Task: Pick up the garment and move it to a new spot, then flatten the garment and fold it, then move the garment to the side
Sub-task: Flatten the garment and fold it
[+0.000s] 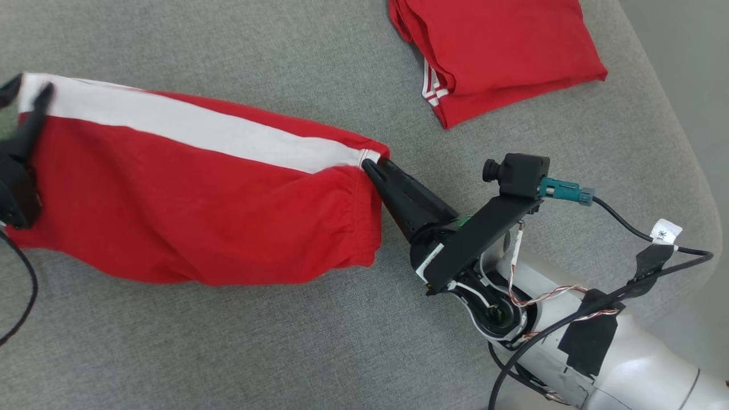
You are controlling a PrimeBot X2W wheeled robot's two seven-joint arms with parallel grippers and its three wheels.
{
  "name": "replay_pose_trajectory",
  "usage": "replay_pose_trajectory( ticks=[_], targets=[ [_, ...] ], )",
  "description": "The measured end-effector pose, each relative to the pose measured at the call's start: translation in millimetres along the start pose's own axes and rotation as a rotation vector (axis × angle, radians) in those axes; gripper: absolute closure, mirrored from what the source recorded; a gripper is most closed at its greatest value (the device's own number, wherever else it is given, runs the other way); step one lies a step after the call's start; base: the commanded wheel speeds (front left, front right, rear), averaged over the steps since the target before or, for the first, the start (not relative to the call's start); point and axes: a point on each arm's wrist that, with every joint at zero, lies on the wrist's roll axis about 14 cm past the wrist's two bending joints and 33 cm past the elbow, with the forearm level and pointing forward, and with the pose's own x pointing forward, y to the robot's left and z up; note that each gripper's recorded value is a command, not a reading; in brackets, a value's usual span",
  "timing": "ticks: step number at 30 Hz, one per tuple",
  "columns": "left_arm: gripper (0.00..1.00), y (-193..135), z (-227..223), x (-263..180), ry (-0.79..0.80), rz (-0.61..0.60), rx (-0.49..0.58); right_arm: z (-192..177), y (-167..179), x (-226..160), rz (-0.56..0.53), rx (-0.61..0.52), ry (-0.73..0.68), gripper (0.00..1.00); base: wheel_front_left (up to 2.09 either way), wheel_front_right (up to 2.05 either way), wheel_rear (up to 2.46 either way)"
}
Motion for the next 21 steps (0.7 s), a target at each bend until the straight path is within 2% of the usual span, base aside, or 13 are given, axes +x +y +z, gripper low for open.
replay_pose_trajectory(
  ticks=[11, 15, 18, 21],
  targets=[
    [0.0, -8.5, 30.4, -28.5, -0.121, 0.011, -0.008, 5.8, -5.3, -31.0, -0.018, -0.101, -0.001, 0.0, 0.0, 0.0, 0.0],
    [0.0, -9.2, 38.9, -47.8, -0.16, 0.051, -0.023, 26.4, -3.4, -44.1, -0.014, -0.196, -0.069, 0.0, 0.0, 0.0, 0.0],
    [0.0, -8.9, 43.0, -63.5, -0.179, 0.094, -0.03, 52.6, 7.0, -51.0, 0.0, -0.233, -0.183, 0.0, 0.0, 0.0, 0.0],
    [0.0, -7.1, 47.2, -79.5, -0.197, 0.145, -0.039, 63.6, 16.2, -60.3, 0.007, -0.287, -0.268, 0.0, 0.0, 0.0, 0.0]
  ],
)
